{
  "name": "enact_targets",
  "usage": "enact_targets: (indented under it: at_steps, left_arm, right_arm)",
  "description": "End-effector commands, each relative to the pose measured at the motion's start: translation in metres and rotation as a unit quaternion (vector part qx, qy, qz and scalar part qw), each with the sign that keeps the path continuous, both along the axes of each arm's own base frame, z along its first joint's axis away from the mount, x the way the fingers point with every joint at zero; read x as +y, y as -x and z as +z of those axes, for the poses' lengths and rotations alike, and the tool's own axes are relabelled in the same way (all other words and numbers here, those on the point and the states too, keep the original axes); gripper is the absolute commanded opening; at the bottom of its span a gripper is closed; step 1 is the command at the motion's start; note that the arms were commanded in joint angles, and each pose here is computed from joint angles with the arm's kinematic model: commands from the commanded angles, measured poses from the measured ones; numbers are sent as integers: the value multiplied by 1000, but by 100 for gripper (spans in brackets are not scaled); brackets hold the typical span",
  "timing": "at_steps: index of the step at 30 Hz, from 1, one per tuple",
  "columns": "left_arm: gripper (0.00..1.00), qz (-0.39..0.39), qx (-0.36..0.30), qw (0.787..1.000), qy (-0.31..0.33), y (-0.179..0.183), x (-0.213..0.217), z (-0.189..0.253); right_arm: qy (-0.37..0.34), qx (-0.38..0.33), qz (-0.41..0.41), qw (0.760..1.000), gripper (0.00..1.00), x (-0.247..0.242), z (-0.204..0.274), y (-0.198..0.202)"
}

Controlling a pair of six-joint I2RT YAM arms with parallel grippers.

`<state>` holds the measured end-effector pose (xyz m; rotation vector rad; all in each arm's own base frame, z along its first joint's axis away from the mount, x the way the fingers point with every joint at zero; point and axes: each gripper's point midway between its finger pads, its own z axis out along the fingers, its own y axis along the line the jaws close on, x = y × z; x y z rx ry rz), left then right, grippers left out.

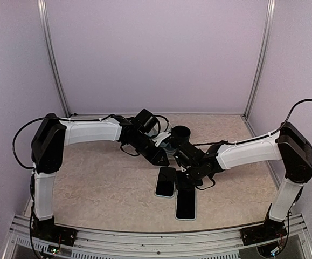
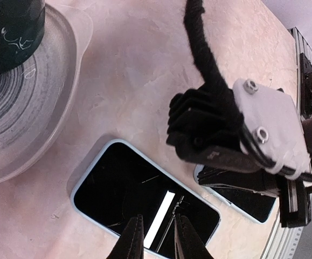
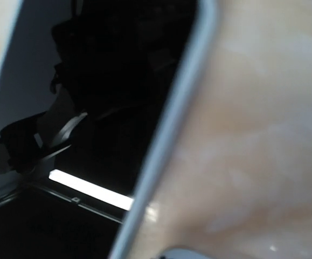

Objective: Put the phone into the phone case

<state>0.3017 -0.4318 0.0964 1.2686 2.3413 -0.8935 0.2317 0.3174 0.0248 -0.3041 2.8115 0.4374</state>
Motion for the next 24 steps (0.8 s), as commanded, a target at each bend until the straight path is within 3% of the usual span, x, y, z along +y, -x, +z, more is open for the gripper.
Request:
enact_targets:
  at_steps: [1,2,3,4,5,9,17,24]
  left_arm:
    - [23,1,-18,1000,20,-1,-1,21]
    - [23,2,-21,1000,21,-2,-1,24]
    - [23,2,-24,999,24,-2,-2,28]
    - [23,1,-25,999,24,-2,-2,30]
    - [24,-1,-24,999,24,-2,-3,33]
    - [27,-2,-24,999,24,-1,-2,39]
    - [35,-2,-42,999,30,1,3,54]
    - [36,-4,-44,999,30,4,3,54]
  right_arm:
    - [170,65,-2,983,10,-67,-28,37]
    - [161,46,-4,986,25,-59,-11,28]
    - [158,24,-6,987,46,-51,8,18]
    - [154,7,-8,988,77,-43,26,11]
    - [158,-6,-10,987,96,-38,40,7]
    - [190,-3,-23,982,99,-29,61,22]
    - [172,40,-53,983,99,-17,25,51]
    - [153,76,-47,984,99,-10,-6,69]
